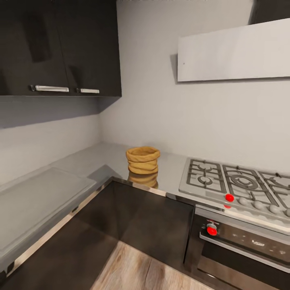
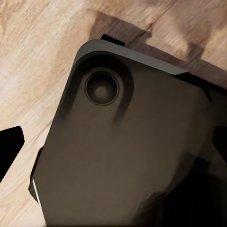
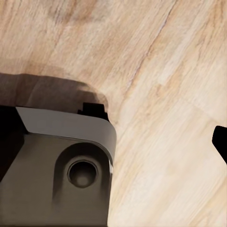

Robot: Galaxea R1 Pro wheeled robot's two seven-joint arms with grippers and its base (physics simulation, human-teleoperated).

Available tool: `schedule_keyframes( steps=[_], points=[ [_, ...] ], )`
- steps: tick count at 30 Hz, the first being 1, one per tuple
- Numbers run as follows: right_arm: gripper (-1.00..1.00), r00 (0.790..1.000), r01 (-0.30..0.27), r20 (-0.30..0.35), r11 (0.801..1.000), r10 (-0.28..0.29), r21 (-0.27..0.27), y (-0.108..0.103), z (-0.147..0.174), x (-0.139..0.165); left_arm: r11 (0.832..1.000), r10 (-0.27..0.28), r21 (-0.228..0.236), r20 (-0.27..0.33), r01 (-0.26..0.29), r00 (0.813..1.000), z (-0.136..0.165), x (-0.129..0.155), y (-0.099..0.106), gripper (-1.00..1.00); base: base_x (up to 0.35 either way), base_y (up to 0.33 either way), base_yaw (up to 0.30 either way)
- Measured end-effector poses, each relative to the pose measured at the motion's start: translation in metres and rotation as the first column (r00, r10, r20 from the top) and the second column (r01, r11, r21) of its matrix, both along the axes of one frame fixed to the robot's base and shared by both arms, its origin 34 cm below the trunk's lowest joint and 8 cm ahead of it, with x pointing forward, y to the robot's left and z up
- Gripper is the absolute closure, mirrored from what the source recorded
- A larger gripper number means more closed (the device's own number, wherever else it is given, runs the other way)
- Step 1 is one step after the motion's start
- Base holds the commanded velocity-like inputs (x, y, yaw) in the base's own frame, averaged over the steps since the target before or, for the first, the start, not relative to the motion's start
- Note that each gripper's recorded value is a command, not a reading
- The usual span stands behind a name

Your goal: In the kitchen, take the popcorn bag from the countertop, put it into the microwave, and heat it until the popcorn is cooked so the cooked popcorn ends up inside the bag.

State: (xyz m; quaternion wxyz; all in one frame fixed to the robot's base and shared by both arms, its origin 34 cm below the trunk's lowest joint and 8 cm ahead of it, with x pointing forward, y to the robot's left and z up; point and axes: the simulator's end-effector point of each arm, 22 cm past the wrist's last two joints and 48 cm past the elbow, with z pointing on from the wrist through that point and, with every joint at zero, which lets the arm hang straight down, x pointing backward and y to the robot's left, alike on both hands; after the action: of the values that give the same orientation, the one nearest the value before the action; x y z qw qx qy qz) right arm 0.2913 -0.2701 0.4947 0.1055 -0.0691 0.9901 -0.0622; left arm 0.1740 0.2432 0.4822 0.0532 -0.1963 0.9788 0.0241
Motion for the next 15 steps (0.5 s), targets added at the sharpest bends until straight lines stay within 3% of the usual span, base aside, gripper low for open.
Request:
schedule_keyframes(
  steps=[15],
  points=[
    [-1.0,1.0,-0.006,-0.015,1.0,0.006,-0.002,-0.001,0.02,-0.006,1.0,-0.004,0.0,-0.016,0.004,1.0,0.022,-0.007,0.0,-1.0,0.0,0.0,0.0]
  ],
)
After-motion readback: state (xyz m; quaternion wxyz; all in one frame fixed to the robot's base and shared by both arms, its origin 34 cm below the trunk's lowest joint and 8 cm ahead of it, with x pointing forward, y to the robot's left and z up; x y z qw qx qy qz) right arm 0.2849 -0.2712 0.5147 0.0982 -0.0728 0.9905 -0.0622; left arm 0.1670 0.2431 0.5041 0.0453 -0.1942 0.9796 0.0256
